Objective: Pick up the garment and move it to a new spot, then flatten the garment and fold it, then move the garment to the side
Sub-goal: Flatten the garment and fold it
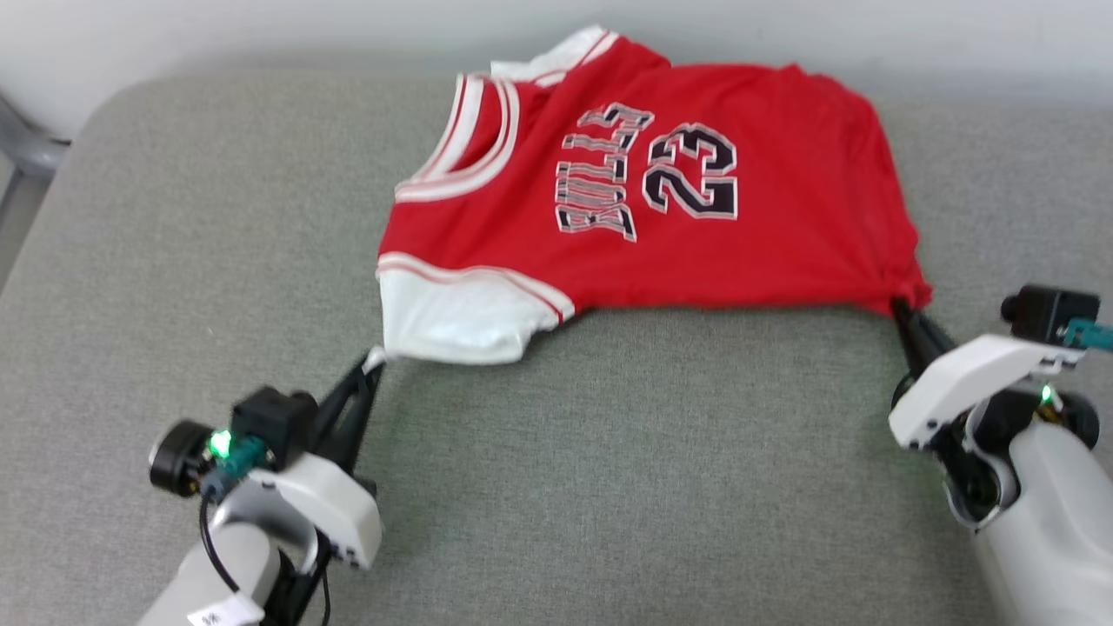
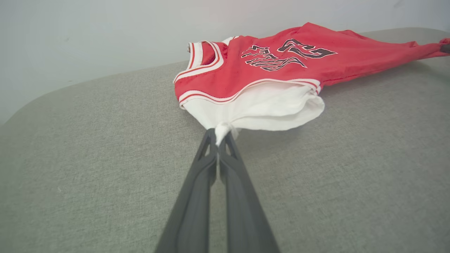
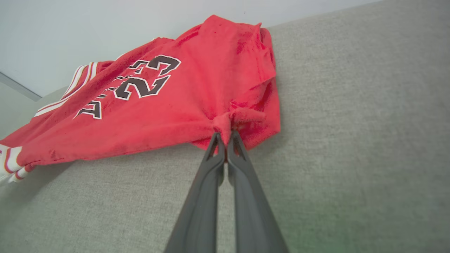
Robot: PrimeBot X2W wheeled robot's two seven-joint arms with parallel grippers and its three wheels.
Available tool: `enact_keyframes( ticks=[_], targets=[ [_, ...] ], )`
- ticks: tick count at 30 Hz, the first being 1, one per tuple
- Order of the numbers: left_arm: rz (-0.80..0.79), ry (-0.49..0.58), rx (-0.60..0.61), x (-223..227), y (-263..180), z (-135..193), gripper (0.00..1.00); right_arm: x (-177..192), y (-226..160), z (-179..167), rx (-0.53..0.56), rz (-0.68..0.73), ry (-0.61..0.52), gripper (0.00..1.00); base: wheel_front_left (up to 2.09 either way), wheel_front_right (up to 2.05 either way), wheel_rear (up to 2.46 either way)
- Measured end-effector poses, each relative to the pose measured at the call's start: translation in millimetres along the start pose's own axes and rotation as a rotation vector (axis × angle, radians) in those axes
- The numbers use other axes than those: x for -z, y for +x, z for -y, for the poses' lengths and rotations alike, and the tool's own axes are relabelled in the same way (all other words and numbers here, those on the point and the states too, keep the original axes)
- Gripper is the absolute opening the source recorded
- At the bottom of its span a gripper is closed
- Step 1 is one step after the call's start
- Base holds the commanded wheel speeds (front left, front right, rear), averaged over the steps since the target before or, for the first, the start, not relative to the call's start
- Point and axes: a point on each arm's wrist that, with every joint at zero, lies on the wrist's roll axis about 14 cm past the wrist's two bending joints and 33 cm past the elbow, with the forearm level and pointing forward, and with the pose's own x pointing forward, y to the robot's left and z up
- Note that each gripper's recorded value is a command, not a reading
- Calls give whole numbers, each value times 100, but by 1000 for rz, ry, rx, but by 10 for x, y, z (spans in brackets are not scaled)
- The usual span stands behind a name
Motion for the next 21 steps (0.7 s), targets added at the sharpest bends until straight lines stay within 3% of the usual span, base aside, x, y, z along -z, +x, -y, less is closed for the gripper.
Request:
enact_keyframes(
  ticks=[7,21],
  targets=[
    [-49,-20,50,47,-389,196,0,131,-390,22,-18,-66,50,0,0,0,0],
    [-192,-71,148,204,-1242,503,0,466,-1279,94,-86,-260,25,0,0,0,0]
  ],
)
